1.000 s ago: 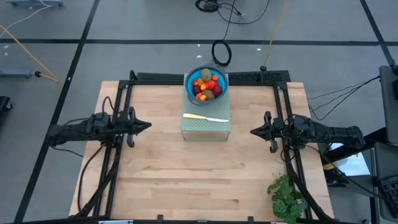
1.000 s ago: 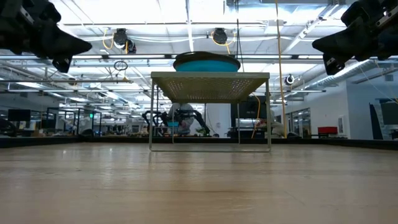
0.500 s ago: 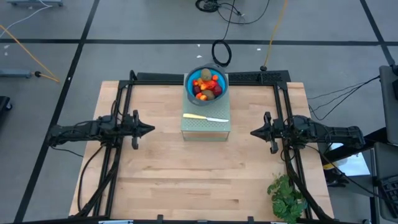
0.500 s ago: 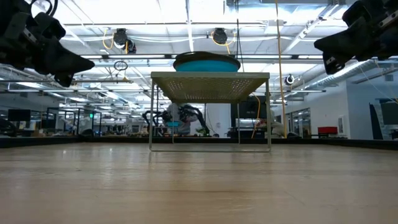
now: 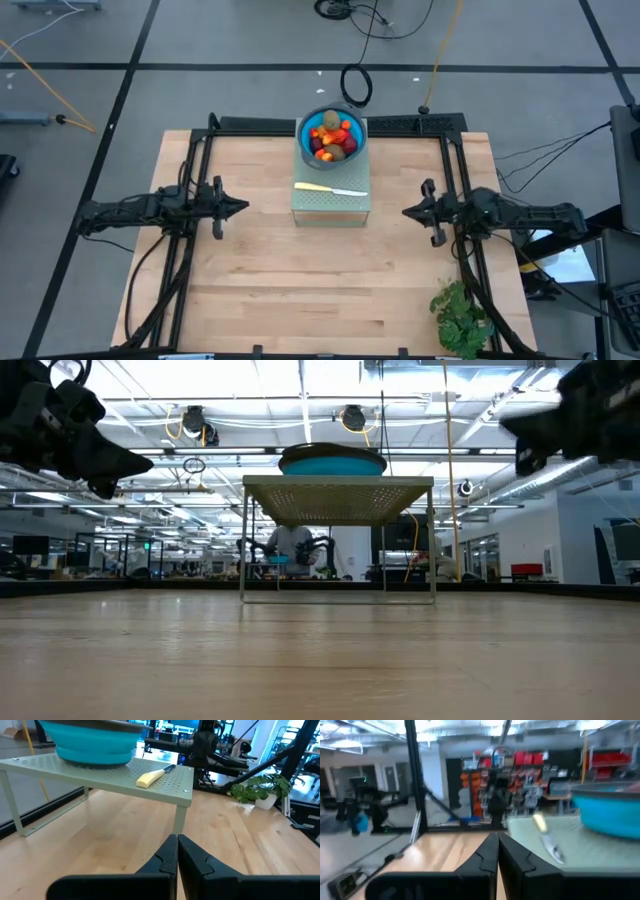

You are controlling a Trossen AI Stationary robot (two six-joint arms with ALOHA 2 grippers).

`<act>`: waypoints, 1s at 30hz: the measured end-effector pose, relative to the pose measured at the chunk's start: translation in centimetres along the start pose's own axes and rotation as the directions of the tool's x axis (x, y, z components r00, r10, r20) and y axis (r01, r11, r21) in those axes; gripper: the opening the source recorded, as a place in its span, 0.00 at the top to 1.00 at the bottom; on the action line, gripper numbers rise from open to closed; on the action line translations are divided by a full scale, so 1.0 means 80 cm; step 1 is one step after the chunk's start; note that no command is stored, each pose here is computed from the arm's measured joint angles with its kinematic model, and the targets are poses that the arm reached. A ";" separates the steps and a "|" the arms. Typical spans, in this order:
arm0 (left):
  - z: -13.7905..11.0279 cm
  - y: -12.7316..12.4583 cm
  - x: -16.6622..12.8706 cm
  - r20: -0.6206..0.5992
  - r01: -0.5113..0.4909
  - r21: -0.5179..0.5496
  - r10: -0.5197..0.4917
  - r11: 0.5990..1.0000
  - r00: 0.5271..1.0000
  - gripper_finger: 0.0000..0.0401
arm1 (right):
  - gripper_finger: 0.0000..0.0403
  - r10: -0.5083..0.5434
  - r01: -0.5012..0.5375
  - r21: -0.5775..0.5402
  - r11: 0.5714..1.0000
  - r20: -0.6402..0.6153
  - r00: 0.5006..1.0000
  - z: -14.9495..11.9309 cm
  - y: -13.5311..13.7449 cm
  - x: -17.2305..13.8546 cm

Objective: Pick & Place Fruit
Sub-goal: Return to Home Position

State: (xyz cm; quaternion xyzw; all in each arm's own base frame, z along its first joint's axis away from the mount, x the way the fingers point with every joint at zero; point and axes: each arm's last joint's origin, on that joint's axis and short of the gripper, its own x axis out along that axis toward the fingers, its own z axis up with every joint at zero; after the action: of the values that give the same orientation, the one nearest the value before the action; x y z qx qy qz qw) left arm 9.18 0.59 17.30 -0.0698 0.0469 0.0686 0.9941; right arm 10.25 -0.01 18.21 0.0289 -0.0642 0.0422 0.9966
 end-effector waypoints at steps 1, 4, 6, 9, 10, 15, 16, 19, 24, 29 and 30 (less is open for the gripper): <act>0.000 0.000 0.000 0.000 -0.001 -0.007 0.001 1.000 1.000 0.98 | 0.99 0.002 -0.002 0.006 1.000 0.020 1.000 0.002 0.000 -0.001; 0.000 0.000 0.000 0.000 -0.002 -0.017 0.002 1.000 1.000 0.98 | 0.99 0.021 -0.021 -0.003 1.000 -0.040 0.999 -0.005 0.001 0.000; 0.000 0.000 0.000 0.000 -0.002 -0.025 0.002 1.000 1.000 0.98 | 0.99 0.027 -0.027 -0.016 1.000 -0.008 1.000 -0.001 0.001 0.000; 0.000 0.000 0.000 0.000 -0.002 -0.042 0.002 0.999 1.000 0.98 | 1.00 0.024 -0.025 -0.016 1.000 -0.016 1.000 -0.002 0.001 0.000; 0.000 0.000 0.000 0.000 -0.002 -0.050 0.002 0.999 1.000 0.98 | 1.00 0.023 -0.024 -0.018 1.000 -0.015 1.000 -0.002 0.001 0.000; 0.000 0.000 0.000 0.000 -0.001 -0.079 0.001 0.997 1.000 0.98 | 0.99 0.023 -0.024 -0.035 0.999 -0.014 1.000 -0.002 0.001 0.000; 0.000 0.000 0.000 0.000 -0.001 -0.077 0.001 0.997 1.000 0.98 | 0.99 0.023 -0.024 -0.049 0.999 -0.015 1.000 -0.002 0.001 0.000; 0.000 0.000 0.000 0.000 -0.001 -0.061 0.001 0.998 1.000 0.98 | 0.99 0.024 -0.024 -0.085 0.996 -0.008 1.000 -0.001 0.001 0.000; 0.000 0.000 0.000 0.000 -0.002 -0.069 0.002 0.998 1.000 0.98 | 0.99 0.024 -0.025 -0.106 0.994 -0.011 1.000 -0.002 0.001 0.000; 0.000 0.000 0.000 0.000 -0.001 -0.069 0.001 0.998 1.000 0.98 | 0.99 0.024 -0.025 -0.105 0.994 -0.011 1.000 -0.002 0.001 0.000; 0.000 0.000 0.000 0.000 -0.001 -0.069 0.001 0.998 1.000 0.98 | 0.99 0.023 -0.024 -0.105 0.994 -0.011 1.000 -0.002 0.001 0.000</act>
State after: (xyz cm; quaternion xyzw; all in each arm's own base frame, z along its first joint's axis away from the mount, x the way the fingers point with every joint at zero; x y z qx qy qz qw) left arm 9.19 0.60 17.28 -0.1041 0.0447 0.0709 0.9910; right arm 10.26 0.07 18.06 -0.0248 -0.0617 0.0508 0.9965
